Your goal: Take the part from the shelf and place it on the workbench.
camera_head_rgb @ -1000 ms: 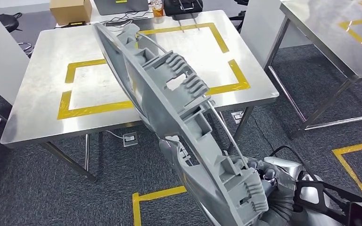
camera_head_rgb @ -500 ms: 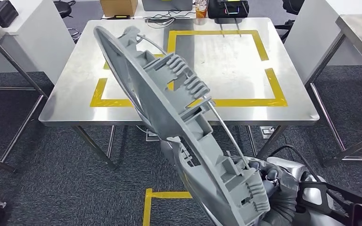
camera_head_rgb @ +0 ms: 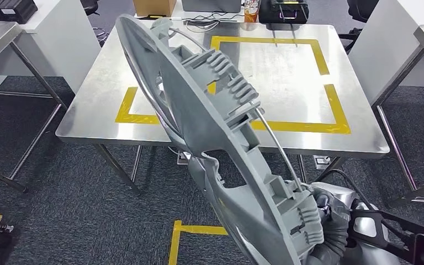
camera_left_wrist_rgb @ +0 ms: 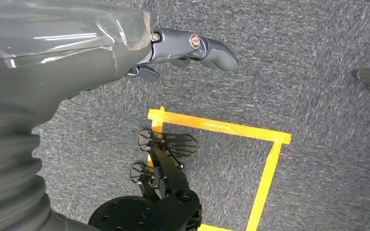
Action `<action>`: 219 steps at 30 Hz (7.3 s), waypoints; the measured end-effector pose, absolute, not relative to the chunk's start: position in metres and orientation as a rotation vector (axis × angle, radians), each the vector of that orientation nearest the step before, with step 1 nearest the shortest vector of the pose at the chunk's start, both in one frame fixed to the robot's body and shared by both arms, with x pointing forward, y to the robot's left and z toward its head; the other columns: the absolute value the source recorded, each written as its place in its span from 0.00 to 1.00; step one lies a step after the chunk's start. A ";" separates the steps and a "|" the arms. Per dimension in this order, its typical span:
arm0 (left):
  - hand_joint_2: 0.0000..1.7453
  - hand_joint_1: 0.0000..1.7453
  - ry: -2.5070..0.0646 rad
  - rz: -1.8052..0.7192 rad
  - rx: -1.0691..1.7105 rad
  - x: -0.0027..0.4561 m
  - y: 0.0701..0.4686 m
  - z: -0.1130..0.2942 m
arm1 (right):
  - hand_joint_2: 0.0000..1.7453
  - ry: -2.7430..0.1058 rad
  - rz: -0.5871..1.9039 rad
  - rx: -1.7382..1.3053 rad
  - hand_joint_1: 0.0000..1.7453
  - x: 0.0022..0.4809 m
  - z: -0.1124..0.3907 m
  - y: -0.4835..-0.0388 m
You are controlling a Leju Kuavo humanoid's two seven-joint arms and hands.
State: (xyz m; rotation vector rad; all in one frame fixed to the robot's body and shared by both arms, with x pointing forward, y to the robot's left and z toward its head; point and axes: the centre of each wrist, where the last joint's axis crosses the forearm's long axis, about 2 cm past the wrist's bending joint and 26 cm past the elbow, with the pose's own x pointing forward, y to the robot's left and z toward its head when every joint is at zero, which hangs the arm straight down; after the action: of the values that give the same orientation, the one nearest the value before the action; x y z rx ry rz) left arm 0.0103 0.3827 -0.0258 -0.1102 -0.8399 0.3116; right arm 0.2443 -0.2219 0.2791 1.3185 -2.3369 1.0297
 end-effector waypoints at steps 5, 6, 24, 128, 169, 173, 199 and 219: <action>1.00 0.00 -0.849 0.301 -0.113 0.012 0.382 -0.026 | 1.00 -2.345 1.036 1.316 1.00 0.244 0.282 -0.222; 1.00 0.00 -0.850 0.298 -0.113 0.012 0.381 -0.026 | 1.00 -2.343 1.036 1.314 1.00 0.244 0.282 -0.222; 1.00 0.00 -0.850 0.277 -0.109 0.009 0.383 -0.026 | 1.00 -2.357 1.035 1.320 1.00 0.242 0.288 -0.220; 1.00 0.00 -0.922 0.305 -0.109 0.013 0.381 -0.031 | 1.00 -2.007 1.240 -0.483 1.00 0.297 0.272 -0.298; 1.00 0.00 -0.943 0.307 -0.203 0.013 0.374 -0.050 | 1.00 -0.997 1.663 -0.557 1.00 0.406 0.192 -0.366; 1.00 0.00 -0.941 0.299 -0.193 0.013 0.375 -0.052 | 1.00 -0.962 1.650 -0.575 1.00 0.401 0.184 -0.372; 0.00 0.00 -0.947 0.278 -0.188 0.018 0.366 -0.046 | 0.00 -1.687 1.309 -0.803 0.00 0.347 0.189 -0.348; 0.00 0.00 -0.998 0.293 -0.177 0.002 0.372 -0.036 | 0.00 -2.200 0.418 -1.284 0.00 0.187 0.248 -0.397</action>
State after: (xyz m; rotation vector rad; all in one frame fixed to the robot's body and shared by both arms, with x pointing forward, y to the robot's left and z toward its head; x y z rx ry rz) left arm 0.0023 0.3722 -0.0361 -0.1769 -0.9976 0.2928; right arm 0.1875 -0.3968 0.2477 -1.2837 -2.2001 0.4183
